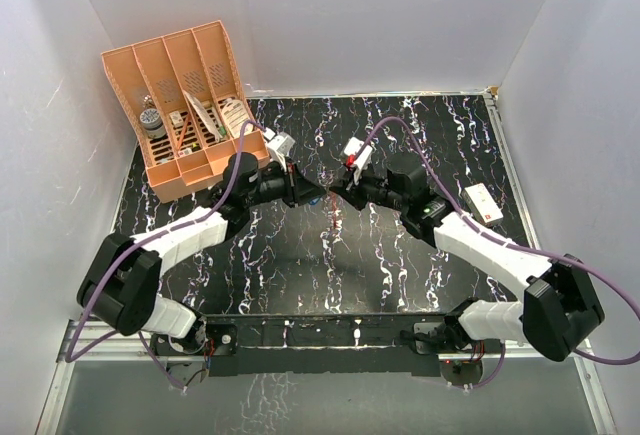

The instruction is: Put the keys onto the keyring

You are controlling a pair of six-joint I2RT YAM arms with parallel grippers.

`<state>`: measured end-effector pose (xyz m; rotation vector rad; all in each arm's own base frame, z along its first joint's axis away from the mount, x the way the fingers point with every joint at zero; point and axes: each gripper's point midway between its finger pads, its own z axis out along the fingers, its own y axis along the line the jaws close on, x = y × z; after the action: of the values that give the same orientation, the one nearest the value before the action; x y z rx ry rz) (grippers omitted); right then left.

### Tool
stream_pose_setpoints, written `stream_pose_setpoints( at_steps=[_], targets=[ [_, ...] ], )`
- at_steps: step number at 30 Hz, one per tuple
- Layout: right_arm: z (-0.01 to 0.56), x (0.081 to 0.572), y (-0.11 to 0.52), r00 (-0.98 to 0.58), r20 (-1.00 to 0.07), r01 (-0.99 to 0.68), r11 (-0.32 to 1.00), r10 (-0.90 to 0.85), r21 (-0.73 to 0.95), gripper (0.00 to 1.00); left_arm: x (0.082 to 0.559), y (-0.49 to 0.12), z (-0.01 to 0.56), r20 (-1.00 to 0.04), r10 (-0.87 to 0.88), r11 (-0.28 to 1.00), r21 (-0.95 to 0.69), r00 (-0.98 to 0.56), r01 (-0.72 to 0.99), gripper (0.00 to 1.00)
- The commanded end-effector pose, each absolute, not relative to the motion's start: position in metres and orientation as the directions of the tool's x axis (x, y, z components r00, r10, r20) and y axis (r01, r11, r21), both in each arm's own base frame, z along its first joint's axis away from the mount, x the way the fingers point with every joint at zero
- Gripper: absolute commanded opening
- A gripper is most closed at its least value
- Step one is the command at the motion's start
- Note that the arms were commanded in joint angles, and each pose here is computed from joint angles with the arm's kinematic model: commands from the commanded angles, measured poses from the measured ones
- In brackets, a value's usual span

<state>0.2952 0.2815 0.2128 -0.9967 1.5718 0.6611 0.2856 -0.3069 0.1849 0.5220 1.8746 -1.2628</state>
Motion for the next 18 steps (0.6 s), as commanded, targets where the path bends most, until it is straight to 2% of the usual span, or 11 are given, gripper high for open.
stream_pose_setpoints(
  at_steps=[1,18],
  targets=[
    [0.254,0.301,0.279,0.066,-0.981,-0.830,0.536,-0.180,-0.154,0.00,0.288,-0.300,0.226,-0.843,-0.170,0.420,-0.531,-0.511,0.736,0.00],
    [0.271,0.299,0.269,0.092,-0.986,-0.798,0.581,-0.141,-0.157,0.00,0.288,-0.291,0.220,-0.836,-0.189,0.443,-0.540,-0.515,0.715,0.00]
  ],
)
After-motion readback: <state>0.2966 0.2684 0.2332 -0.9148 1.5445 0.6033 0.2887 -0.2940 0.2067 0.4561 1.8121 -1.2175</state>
